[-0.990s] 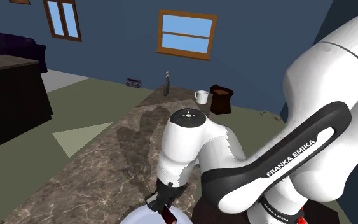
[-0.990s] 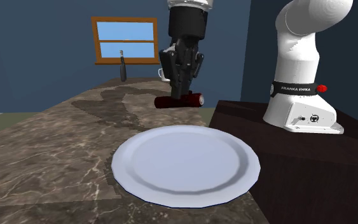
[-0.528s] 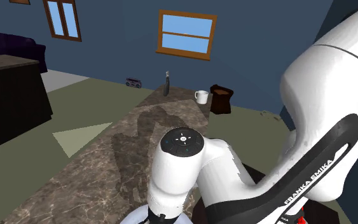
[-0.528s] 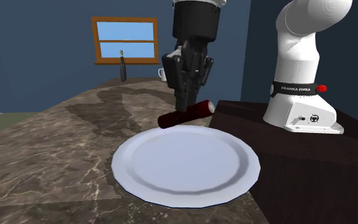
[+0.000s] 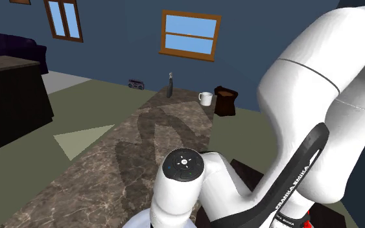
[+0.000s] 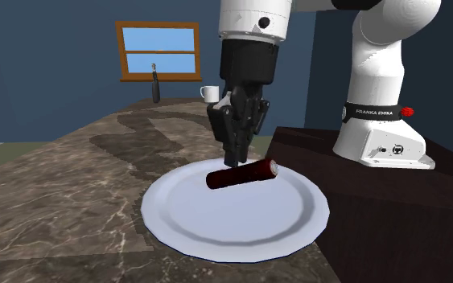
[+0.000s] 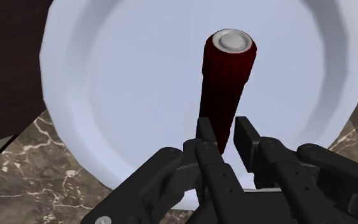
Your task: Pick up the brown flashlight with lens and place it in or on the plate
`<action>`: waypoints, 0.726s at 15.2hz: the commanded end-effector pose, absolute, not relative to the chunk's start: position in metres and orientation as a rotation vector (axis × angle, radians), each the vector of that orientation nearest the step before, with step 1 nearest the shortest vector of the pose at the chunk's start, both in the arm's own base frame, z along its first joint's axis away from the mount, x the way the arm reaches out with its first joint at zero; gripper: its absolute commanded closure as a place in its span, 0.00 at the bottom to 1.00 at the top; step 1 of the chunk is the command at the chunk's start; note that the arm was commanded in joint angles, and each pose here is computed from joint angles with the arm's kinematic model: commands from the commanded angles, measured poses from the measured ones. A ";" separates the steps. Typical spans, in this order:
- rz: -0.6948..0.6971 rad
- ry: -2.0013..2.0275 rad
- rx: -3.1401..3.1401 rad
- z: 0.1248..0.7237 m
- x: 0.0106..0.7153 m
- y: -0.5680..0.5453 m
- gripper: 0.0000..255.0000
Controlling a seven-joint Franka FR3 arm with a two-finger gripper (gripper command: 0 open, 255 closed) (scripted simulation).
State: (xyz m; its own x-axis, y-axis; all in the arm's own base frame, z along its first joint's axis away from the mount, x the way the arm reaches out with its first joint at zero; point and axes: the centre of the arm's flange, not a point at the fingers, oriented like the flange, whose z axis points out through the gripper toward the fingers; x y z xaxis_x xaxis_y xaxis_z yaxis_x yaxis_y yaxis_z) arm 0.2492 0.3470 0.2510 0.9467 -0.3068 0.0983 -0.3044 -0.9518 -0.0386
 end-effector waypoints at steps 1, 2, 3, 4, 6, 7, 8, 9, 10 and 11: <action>-0.161 0.484 -3.077 0.240 0.250 0.347 1.00; -0.161 0.484 -3.077 0.235 0.250 0.347 1.00; -0.161 0.484 -3.077 0.229 0.250 0.347 1.00; -0.161 0.484 -3.077 0.222 0.250 0.347 1.00; -0.160 0.487 -3.077 0.231 0.251 0.346 0.00; -0.067 0.476 -3.095 0.231 0.249 0.352 0.00; -0.030 0.471 -3.101 0.232 0.248 0.354 0.00; -0.030 0.471 -3.101 0.227 0.248 0.354 0.00; -0.030 0.471 -3.101 0.221 0.248 0.354 0.00; -0.030 0.471 -3.101 0.216 0.248 0.354 0.00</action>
